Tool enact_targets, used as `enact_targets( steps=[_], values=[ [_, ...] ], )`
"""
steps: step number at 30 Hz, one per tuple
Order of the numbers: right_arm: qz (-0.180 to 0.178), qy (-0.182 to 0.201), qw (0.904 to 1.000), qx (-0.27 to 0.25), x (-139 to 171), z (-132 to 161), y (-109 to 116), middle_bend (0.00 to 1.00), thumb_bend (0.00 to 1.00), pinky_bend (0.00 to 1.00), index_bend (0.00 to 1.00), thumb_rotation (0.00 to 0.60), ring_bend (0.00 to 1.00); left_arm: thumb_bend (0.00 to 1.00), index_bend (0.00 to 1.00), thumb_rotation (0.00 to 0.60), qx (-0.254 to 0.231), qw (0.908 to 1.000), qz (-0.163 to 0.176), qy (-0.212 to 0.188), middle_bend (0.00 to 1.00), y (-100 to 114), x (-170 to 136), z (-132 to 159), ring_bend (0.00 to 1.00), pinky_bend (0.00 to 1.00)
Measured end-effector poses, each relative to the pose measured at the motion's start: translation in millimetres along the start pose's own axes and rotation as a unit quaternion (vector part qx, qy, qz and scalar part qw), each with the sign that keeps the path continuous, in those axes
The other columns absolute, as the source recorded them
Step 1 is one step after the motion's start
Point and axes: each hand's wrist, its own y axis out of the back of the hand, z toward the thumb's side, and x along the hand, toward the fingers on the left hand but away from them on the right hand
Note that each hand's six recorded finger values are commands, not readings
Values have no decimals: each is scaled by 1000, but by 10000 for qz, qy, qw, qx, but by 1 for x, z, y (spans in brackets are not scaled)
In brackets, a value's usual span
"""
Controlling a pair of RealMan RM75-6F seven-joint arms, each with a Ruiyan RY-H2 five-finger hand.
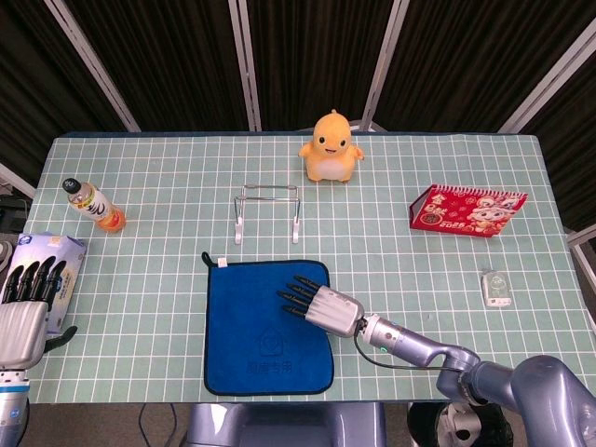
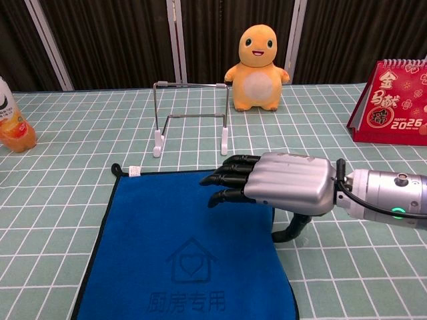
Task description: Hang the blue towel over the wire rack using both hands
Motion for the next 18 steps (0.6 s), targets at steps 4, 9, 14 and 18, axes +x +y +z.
enact_targets(
  steps=[4,9,14,18],
  values=[
    [-98,8,9998,-192,-3,3,2,17,528,0,345,600,0,0,0,600,15,10000,-8,-4,0,-1,0,0,0,0],
    [-212,18,9990,-388,-6,7,5,35,571,0,561,600,0,0,0,600,30,10000,-19,-3,0,-2,0,1,0,0],
    [-263,-5,9984,-502,-7,8,5,41,558,0,609,600,0,0,0,600,39,10000,-50,-11,0,-3,1,1,0,0],
    [-270,-10,9982,-527,-6,8,3,42,556,0,614,600,0,0,0,600,65,9999,-88,-75,0,-5,3,3,0,0]
  ],
)
